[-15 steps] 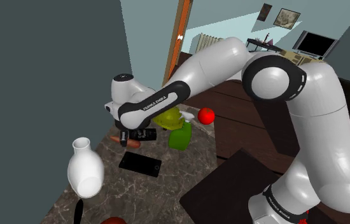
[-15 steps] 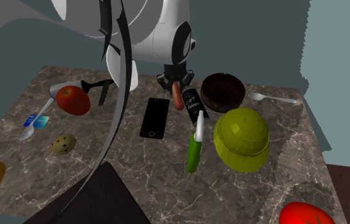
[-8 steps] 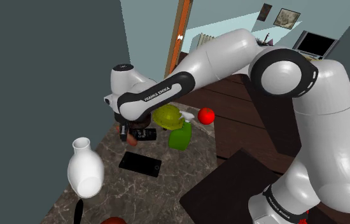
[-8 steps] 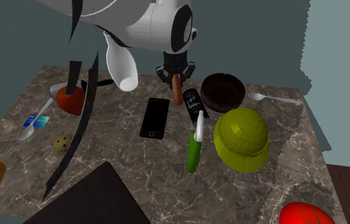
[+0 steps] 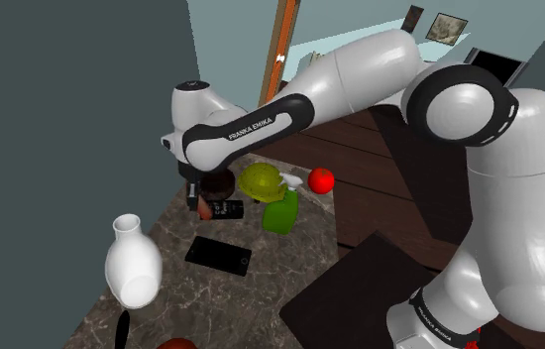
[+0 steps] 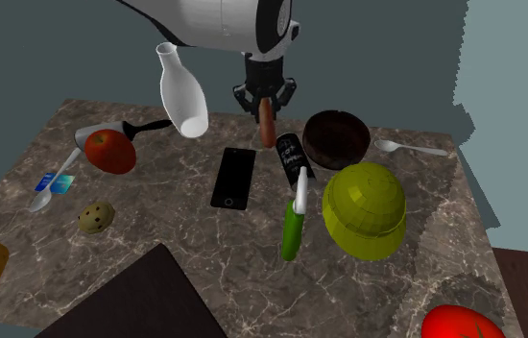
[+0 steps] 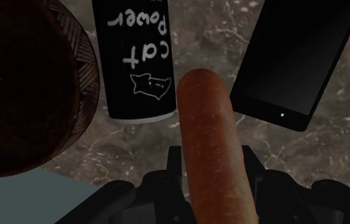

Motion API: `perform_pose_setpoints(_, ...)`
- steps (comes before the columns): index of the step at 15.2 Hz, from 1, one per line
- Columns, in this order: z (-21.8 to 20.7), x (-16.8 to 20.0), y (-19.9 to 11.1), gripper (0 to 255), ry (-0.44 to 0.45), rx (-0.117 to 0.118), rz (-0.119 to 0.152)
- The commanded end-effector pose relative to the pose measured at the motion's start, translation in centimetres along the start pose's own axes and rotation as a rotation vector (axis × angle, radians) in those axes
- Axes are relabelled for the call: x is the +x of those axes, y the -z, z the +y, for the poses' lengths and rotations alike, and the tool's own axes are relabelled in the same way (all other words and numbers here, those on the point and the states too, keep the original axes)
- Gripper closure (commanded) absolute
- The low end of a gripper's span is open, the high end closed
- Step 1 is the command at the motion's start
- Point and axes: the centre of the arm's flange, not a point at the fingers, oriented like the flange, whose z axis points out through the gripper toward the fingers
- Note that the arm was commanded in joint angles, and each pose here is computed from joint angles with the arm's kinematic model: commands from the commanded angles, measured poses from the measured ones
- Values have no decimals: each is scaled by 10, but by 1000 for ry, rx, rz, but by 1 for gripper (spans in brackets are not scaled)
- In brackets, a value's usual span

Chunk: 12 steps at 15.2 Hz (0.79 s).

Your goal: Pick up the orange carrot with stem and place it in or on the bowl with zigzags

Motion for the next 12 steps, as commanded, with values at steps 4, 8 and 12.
perform_pose_setpoints(4, 1, -2, 26, 255, 0, 0, 0)
perform_pose_setpoints(8, 1, -3, 44, 255, 0, 0, 0)
perform_pose_setpoints(12, 52, -18, 42, 255, 0, 0, 0)
